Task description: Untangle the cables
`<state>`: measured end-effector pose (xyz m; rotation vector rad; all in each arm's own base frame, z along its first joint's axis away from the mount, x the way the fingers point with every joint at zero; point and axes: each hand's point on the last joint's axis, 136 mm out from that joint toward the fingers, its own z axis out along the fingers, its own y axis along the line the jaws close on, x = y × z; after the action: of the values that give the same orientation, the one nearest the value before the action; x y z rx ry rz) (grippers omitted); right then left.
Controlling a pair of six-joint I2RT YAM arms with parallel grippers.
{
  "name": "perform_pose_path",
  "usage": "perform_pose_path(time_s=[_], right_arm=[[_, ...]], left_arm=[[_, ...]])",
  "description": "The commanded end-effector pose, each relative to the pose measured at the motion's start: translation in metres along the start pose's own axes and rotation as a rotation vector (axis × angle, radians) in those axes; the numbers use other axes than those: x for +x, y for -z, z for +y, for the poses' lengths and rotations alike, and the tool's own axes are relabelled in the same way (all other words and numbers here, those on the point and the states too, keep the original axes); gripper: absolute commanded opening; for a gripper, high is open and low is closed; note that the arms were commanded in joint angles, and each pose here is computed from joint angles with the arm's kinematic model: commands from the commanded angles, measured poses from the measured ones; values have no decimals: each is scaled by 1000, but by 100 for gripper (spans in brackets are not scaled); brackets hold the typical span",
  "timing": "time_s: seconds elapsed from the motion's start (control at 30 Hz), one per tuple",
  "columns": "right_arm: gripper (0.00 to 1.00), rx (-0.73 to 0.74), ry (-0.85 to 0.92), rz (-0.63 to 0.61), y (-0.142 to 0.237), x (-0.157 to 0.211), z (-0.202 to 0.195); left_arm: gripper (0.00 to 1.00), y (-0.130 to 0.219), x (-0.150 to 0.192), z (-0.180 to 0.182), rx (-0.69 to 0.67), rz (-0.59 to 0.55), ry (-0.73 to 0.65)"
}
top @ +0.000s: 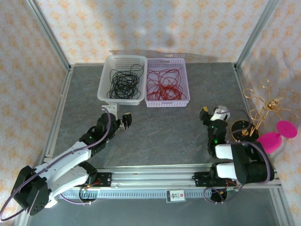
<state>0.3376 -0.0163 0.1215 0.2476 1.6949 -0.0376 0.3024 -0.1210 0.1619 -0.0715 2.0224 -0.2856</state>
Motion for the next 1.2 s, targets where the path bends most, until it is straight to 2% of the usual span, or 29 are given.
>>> perform_pose_path(time_s=[0.0, 0.03, 0.07, 0.13, 0.17, 0.2, 0.23, 0.27, 0.37, 0.47, 0.57, 0.67, 0.73, 0.77, 0.83, 0.9, 1.07, 1.1, 1.17], right_arm=[[80, 12, -67, -120, -3, -19, -7], [81, 25, -82, -162, -5, -25, -9], [81, 42, -87, -149, -9, -24, -11], [84, 108, -94, -59, -23, -14, -19], [89, 111, -88, -62, -26, -14, -18], [97, 110, -83, -68, -27, -14, -17], [100, 110, -82, -57, -28, -14, -17], [100, 114, -77, -43, -29, -12, -17], [100, 112, -78, -45, -28, -12, -17], [100, 111, -76, -46, -29, -12, -16], [100, 112, -73, -46, -29, -12, -16], [100, 111, -74, -46, -29, -12, -16], [100, 112, -74, -48, -29, -13, -16], [100, 112, -74, -47, -29, -12, -16], [100, 112, -74, -48, -29, -13, -16], [100, 112, -74, -48, -29, -13, -16], [100, 112, -74, -48, -29, -13, -16], [100, 113, -73, -46, -29, -12, -16], [100, 112, -73, -48, -29, -13, -16]], left_arm=[[81, -1, -19, 19, -106, -105, 9], [82, -2, -21, 25, -132, -118, 6], [82, -3, -23, 31, -158, -131, 7], [83, -6, -27, 52, -245, -153, 1], [84, -7, -30, 63, -291, -164, 3], [85, -8, -34, 75, -337, -177, 8], [93, -9, -37, 85, -370, -192, 11], [99, -9, -43, 94, -404, -220, 14], [99, -10, -53, 112, -474, -299, 11], [99, -21, -54, 126, -523, -298, -31], [100, -34, -61, 124, -508, -281, -125], [99, -33, -64, 124, -484, -383, -181], [100, -35, -61, 131, -507, -398, -230], [100, -37, -60, 137, -509, -412, -215], [100, -50, -45, 143, -462, -343, -201], [100, -38, -44, 151, -474, -426, -168], [100, -17, -31, 164, -431, -508, -92], [100, -10, -38, 162, -428, -564, -91], [100, -14, -35, 165, -437, -524, -71]])
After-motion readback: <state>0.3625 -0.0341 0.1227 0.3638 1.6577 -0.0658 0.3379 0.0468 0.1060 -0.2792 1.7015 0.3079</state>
